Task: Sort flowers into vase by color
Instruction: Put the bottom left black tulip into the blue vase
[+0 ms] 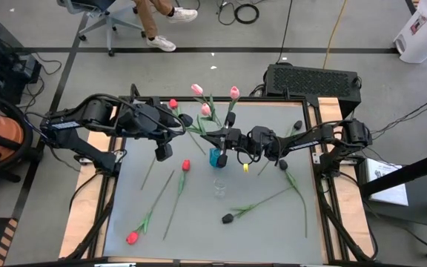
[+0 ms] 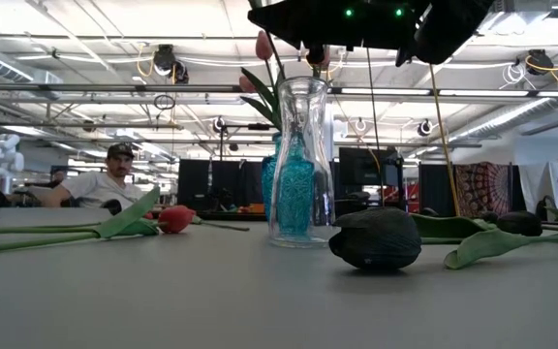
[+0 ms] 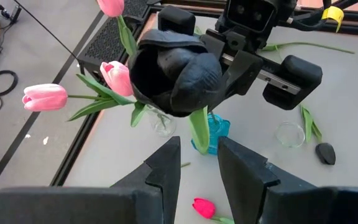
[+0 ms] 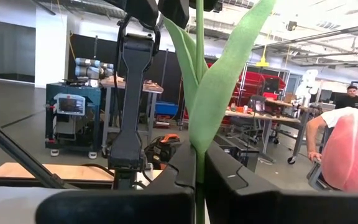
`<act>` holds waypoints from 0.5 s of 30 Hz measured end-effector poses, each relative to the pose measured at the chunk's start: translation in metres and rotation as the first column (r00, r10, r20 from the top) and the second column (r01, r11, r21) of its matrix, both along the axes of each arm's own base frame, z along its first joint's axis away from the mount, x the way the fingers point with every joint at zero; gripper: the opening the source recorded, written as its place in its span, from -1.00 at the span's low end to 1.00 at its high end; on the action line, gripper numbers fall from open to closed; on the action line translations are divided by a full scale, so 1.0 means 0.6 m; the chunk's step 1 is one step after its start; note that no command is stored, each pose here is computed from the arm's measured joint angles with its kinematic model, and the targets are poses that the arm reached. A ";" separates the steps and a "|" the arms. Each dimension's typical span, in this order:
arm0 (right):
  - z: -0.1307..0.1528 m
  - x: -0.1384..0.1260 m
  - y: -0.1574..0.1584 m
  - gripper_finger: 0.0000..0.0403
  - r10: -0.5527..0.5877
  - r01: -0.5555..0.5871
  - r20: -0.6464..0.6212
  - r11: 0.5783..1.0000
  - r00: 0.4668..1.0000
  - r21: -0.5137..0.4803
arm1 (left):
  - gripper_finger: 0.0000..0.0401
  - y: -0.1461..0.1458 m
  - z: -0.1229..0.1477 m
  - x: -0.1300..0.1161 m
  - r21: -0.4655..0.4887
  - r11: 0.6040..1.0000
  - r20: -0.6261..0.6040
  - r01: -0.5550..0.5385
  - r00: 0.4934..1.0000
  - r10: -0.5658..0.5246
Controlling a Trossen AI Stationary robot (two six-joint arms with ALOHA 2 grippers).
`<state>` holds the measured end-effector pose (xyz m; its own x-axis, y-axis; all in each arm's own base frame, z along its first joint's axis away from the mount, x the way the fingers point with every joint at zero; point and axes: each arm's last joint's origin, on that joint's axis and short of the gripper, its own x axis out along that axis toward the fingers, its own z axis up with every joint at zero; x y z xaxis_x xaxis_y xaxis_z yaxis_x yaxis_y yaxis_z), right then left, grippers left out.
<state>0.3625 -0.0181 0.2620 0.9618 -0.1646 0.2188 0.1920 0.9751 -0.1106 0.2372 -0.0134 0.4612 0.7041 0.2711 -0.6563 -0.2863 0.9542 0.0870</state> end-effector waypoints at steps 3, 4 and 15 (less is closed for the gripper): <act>0.000 0.000 0.000 -0.98 0.000 0.000 0.000 1.000 1.000 0.000 | -0.43 0.000 0.000 0.000 0.000 1.000 0.000 0.000 1.000 0.000; 0.000 0.000 0.000 -0.97 0.000 0.000 0.000 1.000 1.000 0.000 | -0.43 0.000 0.000 0.000 0.000 1.000 0.000 0.000 1.000 0.000; -0.001 0.000 0.000 -0.63 0.000 0.000 -0.010 1.000 1.000 0.000 | -0.43 0.000 0.000 0.000 -0.001 1.000 0.000 -0.001 1.000 0.001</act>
<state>0.3627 -0.0181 0.2611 0.9639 -0.1643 0.2096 0.1907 0.9752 -0.1125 0.2371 -0.0134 0.4612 0.7035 0.2712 -0.6569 -0.2874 0.9539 0.0859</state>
